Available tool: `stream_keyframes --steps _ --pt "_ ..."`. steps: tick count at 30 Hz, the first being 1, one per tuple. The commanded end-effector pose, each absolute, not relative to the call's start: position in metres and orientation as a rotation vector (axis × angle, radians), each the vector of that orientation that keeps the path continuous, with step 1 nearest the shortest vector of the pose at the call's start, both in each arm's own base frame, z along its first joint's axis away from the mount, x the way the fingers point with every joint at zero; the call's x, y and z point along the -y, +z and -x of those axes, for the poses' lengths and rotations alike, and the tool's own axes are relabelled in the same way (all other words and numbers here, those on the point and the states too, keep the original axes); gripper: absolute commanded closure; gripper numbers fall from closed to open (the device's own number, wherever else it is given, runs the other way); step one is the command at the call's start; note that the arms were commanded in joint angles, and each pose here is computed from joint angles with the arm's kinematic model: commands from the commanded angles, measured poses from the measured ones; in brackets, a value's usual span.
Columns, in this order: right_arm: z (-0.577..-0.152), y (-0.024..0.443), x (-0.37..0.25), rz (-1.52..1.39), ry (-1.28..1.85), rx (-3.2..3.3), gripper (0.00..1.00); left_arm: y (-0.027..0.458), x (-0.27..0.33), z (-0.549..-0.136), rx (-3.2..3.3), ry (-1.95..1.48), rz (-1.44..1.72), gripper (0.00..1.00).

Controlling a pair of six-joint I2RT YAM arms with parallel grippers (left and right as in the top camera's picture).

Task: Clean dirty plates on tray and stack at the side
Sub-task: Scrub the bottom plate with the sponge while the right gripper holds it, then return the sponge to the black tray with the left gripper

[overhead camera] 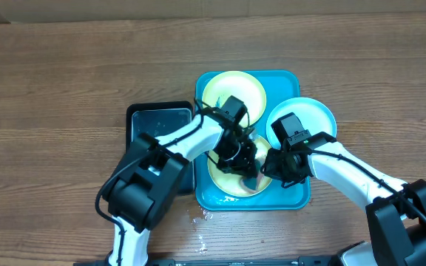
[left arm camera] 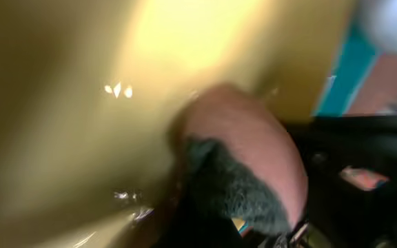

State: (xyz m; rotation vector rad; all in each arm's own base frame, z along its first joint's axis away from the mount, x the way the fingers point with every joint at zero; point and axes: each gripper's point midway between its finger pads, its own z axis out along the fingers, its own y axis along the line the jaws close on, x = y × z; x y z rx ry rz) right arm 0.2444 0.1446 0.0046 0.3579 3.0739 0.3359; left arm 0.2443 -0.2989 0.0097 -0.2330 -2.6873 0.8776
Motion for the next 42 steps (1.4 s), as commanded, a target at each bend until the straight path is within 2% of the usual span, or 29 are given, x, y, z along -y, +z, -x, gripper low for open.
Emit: stream_keyframes --steps 1,6,10,16,24,27,30,36,42 --pt "-0.241 -0.005 -0.131 -0.353 0.216 -3.084 0.96 0.002 0.242 -0.268 2.897 0.543 0.157 0.96" --pt "-0.241 -0.005 -0.131 -0.353 0.216 -3.084 0.96 0.003 0.187 -0.291 3.053 0.198 0.063 0.96" --pt "-0.241 -0.005 -0.131 -0.353 0.216 -3.084 0.96 0.010 0.166 -0.301 3.121 0.042 0.054 0.96" --pt "-0.241 -0.005 -0.131 -0.353 0.216 -3.084 0.96 0.033 0.167 -0.300 3.169 0.054 0.032 0.96" --pt "-0.240 -0.005 -0.130 -0.354 0.211 -3.091 0.96 0.108 0.181 -0.297 3.288 0.344 0.036 0.96" --pt "-0.240 -0.005 -0.130 -0.354 0.211 -3.090 0.96 0.135 0.168 -0.290 3.337 0.351 0.051 0.95" --pt "-0.240 -0.005 -0.130 -0.354 0.211 -3.090 0.96 0.147 0.133 -0.288 3.392 0.185 -0.022 0.95" --pt "-0.241 -0.005 -0.130 -0.353 0.214 -3.087 0.96 0.132 0.064 -0.289 3.351 -0.152 -0.247 0.96" --pt "-0.241 -0.005 -0.131 -0.353 0.216 -3.084 0.96 0.075 0.040 -0.290 3.259 -0.137 -0.397 0.96"
